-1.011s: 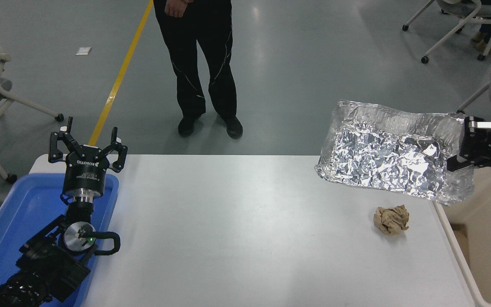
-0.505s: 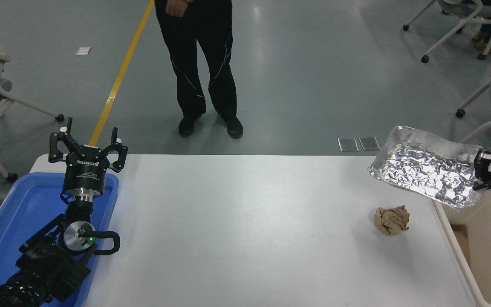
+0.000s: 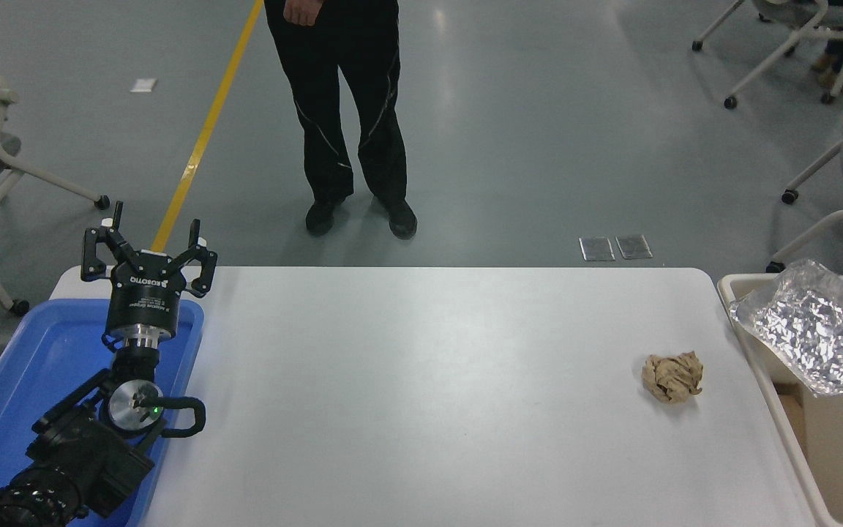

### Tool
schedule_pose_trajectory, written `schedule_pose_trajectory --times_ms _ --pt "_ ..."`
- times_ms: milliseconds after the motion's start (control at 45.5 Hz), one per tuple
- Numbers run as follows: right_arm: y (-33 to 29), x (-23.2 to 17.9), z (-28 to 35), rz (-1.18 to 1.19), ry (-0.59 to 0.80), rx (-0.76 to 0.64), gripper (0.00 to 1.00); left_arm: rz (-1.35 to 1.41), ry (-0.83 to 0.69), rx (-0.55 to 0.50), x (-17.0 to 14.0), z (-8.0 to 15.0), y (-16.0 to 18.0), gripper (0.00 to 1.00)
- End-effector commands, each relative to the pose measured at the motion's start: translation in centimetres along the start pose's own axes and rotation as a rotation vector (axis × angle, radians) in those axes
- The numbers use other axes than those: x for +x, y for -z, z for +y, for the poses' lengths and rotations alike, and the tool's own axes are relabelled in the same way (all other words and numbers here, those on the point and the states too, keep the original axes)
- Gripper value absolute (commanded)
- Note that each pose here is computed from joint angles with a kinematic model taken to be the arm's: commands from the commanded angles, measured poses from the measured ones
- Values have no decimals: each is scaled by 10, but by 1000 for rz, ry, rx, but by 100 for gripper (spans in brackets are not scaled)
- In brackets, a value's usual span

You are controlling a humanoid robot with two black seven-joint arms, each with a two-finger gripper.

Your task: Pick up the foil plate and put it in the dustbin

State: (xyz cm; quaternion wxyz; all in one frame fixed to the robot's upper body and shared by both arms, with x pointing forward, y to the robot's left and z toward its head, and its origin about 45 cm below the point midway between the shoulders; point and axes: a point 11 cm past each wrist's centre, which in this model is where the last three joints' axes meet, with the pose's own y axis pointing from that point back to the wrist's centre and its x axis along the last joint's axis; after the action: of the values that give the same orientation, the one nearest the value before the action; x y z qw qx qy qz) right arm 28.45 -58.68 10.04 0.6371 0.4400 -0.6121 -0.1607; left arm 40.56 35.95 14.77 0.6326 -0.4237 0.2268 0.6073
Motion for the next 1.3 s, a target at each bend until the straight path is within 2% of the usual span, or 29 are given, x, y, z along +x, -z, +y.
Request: schedule_pose_trajectory --times_ms 0,220,242,264,286,330,352,571,747,857,945,1275 --pt "-44 -24 -16 -67 -117 -75 0 -1 -3 -2 1 1 0 99" --pt "-46 -38 -18 -63 -140 -81 0 -1 -4 -2 1 1 0 99" --pt "-46 -38 -18 -63 -140 -81 9 -2 -4 1 1 1 0 99" --pt "-46 -38 -18 -61 -141 -82 23 -1 -4 -2 1 1 0 99" --pt "-46 -38 -18 -63 -141 -81 44 -1 -4 0 1 1 0 99" --pt "-46 -38 -18 -62 -139 -81 93 -1 -4 -2 1 1 0 99" --pt "-45 -39 -17 -64 -134 -81 100 -1 -4 0 1 1 0 99" --pt "-38 -61 -14 -58 -41 -73 100 -1 -4 -2 1 1 0 99" --pt "-6 -31 7 -68 3 -12 100 -1 -4 -2 1 1 0 99" --pt "26 -15 22 7 -2 44 100 -1 -4 0 1 1 0 99" --pt "46 -12 37 63 47 76 100 -1 -1 2 0 1 0 99" --pt "129 -36 148 233 455 275 100 3 0 2 0 0 1 99"
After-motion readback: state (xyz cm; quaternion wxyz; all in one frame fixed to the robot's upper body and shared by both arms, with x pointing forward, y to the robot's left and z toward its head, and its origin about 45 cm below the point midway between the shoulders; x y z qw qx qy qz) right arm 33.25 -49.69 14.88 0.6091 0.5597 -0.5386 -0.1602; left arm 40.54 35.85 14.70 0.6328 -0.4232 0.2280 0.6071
